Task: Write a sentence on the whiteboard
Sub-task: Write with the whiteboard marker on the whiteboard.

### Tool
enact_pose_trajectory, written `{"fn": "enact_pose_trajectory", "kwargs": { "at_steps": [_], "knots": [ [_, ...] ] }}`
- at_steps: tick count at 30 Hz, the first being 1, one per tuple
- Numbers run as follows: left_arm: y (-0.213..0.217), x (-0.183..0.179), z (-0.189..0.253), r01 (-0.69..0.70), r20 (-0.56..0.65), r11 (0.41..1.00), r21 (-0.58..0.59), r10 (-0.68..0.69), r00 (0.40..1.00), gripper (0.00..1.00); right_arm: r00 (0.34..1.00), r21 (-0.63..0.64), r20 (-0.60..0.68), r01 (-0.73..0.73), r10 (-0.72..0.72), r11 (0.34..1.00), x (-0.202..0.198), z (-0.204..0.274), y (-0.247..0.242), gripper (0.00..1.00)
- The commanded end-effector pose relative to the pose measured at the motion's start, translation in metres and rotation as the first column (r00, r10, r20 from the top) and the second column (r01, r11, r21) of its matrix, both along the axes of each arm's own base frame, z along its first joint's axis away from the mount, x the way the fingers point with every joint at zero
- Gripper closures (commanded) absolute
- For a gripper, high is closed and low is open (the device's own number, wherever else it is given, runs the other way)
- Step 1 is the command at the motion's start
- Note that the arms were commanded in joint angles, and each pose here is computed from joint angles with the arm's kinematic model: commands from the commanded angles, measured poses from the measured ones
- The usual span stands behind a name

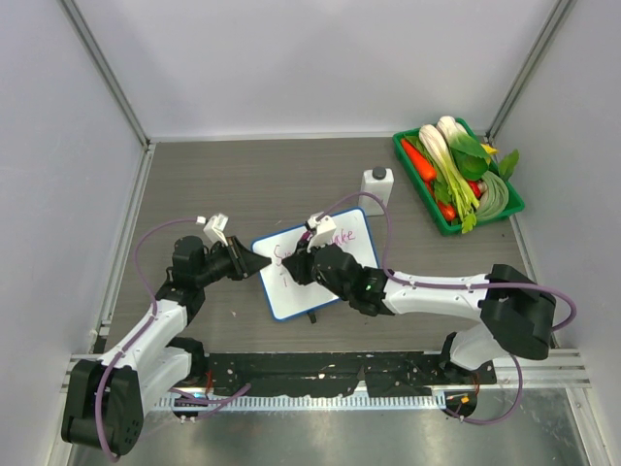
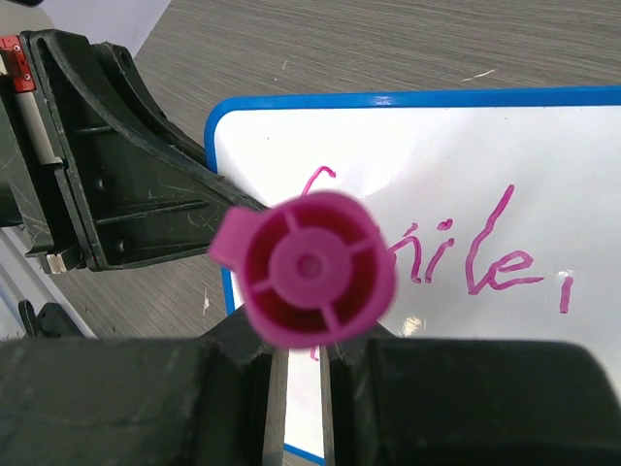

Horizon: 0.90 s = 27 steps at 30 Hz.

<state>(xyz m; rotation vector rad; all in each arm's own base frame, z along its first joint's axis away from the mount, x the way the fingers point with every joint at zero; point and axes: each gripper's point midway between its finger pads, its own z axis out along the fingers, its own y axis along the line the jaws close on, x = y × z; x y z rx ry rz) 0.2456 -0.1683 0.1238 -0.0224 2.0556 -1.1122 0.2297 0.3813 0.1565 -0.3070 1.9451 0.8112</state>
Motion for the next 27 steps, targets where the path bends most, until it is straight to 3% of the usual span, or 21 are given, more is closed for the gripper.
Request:
{"fn": "enact_pose_trajectory", "kwargs": {
  "at_steps": [1, 7, 27],
  "knots": [
    [0.030, 0.017, -0.026, -0.129, 0.034, 0.979, 0.158, 0.125, 0.992, 1.00, 0.999, 0.027, 0.023, 0.029, -0.030, 0.999, 0.005, 0.015, -0.005, 0.99],
    [0.029, 0.017, -0.027, -0.124, 0.030, 0.979, 0.160, 0.121, 0.992, 1.00, 0.999, 0.062, 0.035, 0.036, -0.038, 0.997, 0.002, 0.029, -0.015, 0.99],
    [0.030, 0.017, -0.027, -0.127, 0.029, 0.979, 0.161, 0.124, 0.992, 1.00, 1.000, 0.026, -0.002, 0.028, -0.028, 0.999, 0.004, 0.003, -0.014, 0.99]
  ]
}}
